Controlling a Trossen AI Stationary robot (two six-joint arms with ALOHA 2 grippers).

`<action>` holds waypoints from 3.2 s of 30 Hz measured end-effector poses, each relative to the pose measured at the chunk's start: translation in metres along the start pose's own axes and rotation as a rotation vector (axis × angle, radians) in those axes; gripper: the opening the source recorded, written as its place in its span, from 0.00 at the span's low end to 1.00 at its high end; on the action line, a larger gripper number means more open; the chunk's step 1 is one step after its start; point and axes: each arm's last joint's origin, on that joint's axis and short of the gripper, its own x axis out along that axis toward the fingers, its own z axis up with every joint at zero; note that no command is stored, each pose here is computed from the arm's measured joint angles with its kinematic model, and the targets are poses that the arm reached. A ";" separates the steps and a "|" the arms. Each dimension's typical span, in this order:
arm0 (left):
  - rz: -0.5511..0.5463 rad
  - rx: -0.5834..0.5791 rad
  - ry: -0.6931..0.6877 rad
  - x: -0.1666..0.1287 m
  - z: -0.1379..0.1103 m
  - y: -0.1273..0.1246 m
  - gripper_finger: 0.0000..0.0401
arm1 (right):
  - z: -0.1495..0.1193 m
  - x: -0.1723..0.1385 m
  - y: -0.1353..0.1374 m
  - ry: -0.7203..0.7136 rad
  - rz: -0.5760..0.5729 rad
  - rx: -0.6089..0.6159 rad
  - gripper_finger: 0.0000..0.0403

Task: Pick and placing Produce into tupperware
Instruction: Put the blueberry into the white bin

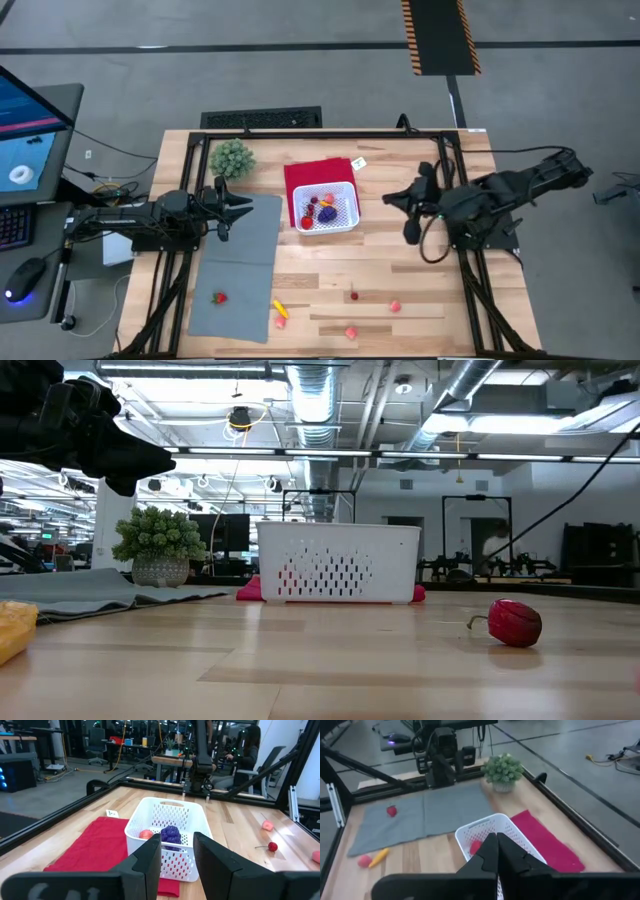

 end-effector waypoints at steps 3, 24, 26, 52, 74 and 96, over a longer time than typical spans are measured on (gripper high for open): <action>0.000 0.000 0.000 0.000 0.000 0.000 0.26 | -0.002 -0.011 -0.009 0.006 -0.012 -0.011 0.02; 0.000 0.000 0.000 0.000 0.000 0.000 0.26 | -0.038 -0.074 -0.060 -0.255 0.139 0.070 0.03; 0.000 0.000 0.000 0.000 0.000 0.000 0.26 | -0.050 -0.075 -0.062 -0.312 0.194 0.083 0.02; 0.000 0.000 0.000 0.000 0.000 0.000 0.26 | -0.176 -0.012 -0.063 -0.618 0.262 0.548 0.03; 0.000 0.000 0.000 0.000 0.000 0.000 0.26 | -0.200 0.012 -0.065 -0.430 0.038 -0.026 0.04; 0.000 0.000 0.000 0.000 0.000 0.000 0.26 | -0.208 0.041 -0.073 -0.251 -0.123 0.083 0.04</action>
